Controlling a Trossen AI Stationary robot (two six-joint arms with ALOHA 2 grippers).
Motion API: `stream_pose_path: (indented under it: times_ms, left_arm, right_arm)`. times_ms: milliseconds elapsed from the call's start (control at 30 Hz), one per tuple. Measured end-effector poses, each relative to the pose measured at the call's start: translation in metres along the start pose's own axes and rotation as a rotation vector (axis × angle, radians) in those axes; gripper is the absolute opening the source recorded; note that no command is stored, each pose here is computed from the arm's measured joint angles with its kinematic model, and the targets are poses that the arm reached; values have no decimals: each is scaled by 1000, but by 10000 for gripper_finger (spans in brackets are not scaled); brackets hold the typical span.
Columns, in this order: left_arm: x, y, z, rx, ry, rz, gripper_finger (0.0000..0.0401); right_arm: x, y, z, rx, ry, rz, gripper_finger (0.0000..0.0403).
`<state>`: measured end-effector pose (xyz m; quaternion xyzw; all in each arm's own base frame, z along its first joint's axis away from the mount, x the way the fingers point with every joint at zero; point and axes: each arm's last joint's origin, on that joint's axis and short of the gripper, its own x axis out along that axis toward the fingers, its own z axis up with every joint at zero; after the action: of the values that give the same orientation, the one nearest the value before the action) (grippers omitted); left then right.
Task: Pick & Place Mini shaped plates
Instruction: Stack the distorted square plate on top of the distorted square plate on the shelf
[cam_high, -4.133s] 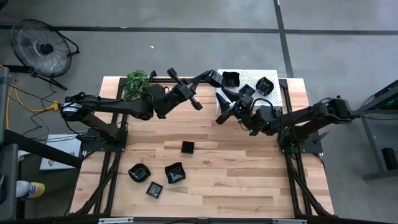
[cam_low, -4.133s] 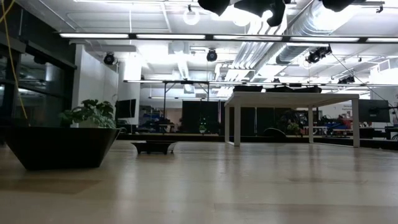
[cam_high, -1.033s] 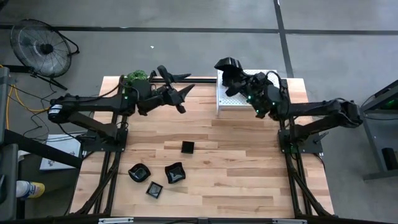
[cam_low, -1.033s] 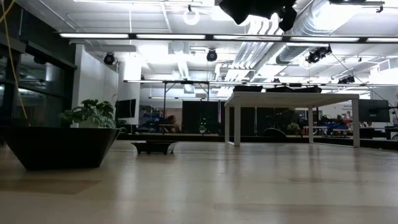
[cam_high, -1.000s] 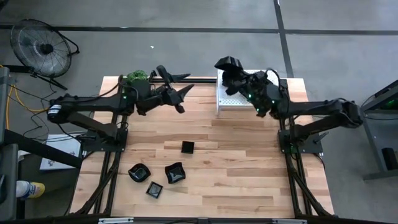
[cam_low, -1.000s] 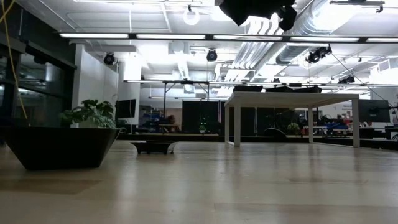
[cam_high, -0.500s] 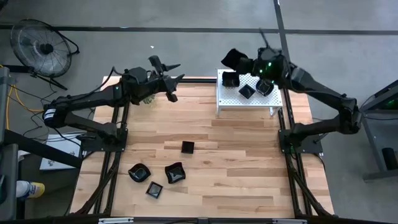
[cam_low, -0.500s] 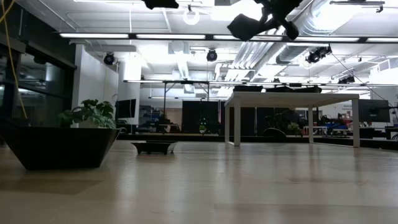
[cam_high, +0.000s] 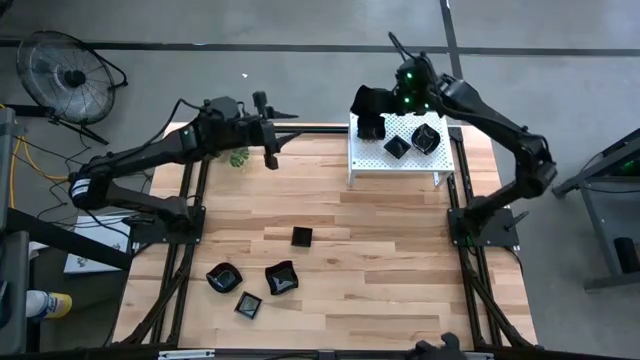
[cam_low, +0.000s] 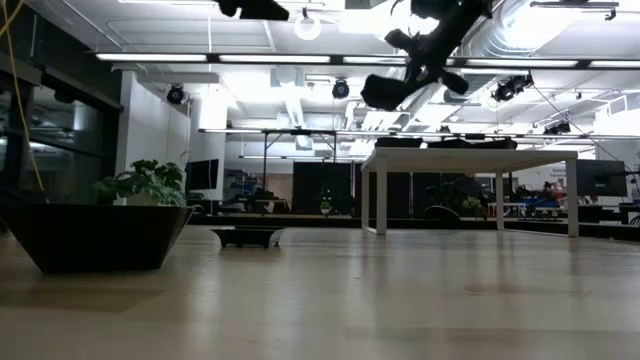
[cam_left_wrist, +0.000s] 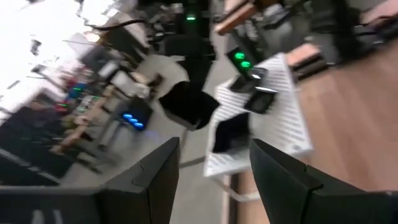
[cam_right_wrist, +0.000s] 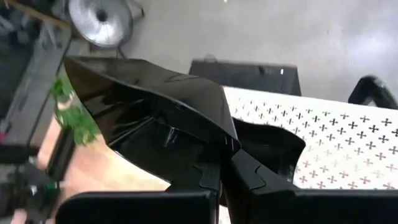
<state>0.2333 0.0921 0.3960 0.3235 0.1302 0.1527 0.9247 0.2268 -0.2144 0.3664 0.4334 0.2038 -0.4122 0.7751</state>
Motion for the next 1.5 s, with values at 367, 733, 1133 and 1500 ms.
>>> stream_pose_path:
  times_ms: [367,733,1133,1500]
  left_arm:
    - [-3,-13,-13,-64,-6,-309,189]
    - [-4,-18,-17,-78,29,-380,189]
    - [-5,-19,-18,-94,43,-392,189]
    - [-5,-19,-18,-102,45,-392,189]
  right_arm:
    - [26,-17,37,-52,200,47,0]
    - [48,-37,45,-42,365,26,0]
    - [51,-39,39,-147,427,24,0]
    - [53,-39,30,-81,501,-19,0]
